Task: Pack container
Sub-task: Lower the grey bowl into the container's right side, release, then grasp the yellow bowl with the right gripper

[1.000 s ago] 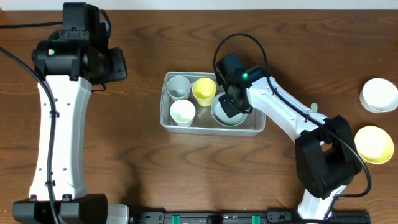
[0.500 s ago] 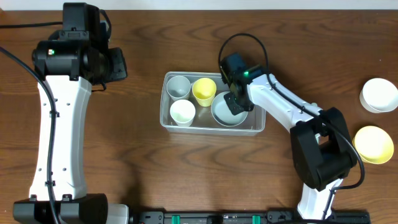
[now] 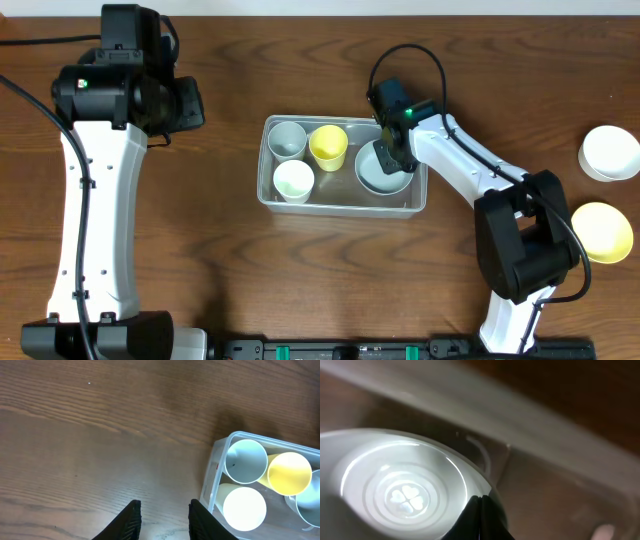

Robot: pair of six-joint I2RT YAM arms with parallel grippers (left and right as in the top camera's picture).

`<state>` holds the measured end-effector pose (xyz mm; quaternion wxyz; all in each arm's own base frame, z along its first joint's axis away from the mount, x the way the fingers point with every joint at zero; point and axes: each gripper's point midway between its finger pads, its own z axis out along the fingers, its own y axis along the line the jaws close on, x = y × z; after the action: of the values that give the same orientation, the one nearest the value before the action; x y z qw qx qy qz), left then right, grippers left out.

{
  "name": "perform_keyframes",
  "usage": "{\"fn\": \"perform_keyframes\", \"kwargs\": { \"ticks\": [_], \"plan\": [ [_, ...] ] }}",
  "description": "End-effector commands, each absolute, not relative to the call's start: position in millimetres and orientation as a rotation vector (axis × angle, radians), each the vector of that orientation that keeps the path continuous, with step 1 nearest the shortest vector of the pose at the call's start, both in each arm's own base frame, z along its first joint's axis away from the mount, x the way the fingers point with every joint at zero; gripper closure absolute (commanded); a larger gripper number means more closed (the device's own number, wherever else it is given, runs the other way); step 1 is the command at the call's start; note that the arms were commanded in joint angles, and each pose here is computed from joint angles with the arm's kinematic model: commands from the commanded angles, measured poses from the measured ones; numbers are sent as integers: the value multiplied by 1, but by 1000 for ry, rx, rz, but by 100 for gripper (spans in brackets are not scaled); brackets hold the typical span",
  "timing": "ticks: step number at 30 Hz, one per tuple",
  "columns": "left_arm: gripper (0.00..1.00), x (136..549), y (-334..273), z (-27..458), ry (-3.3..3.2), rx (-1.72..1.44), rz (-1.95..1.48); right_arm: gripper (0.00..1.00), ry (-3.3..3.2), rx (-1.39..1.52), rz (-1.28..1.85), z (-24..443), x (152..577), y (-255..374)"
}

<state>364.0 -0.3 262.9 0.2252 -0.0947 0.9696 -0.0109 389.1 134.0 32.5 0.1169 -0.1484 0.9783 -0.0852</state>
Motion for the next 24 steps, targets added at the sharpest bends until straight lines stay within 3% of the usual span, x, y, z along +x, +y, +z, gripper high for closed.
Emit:
{"fn": "perform_keyframes", "kwargs": {
  "ticks": [1,6,10,14,16,17,20,24],
  "plan": [
    [67,363,-1,259,2687,-280,-41,96,2848,-381,-292,32,395,126],
    [67,363,-1,259,2687,-280,-41,95,2834,-383,-207,39,398,138],
    [67,363,-1,259,2687,-280,-41,87,2763,-353,-85,83,404,150],
    [67,362,-1,259,2690,-280,-40,66,2619,-223,-89,151,412,129],
    [67,362,-1,259,2692,-280,-40,41,2559,-31,-118,183,410,99],
    [67,362,-1,259,2692,-280,-40,36,2541,51,-118,195,407,84],
    [67,362,-1,259,2691,-280,-41,36,2527,368,-124,213,390,27],
    [67,362,-1,259,2691,-280,-40,36,2559,836,-199,199,352,-49]
  ]
}}
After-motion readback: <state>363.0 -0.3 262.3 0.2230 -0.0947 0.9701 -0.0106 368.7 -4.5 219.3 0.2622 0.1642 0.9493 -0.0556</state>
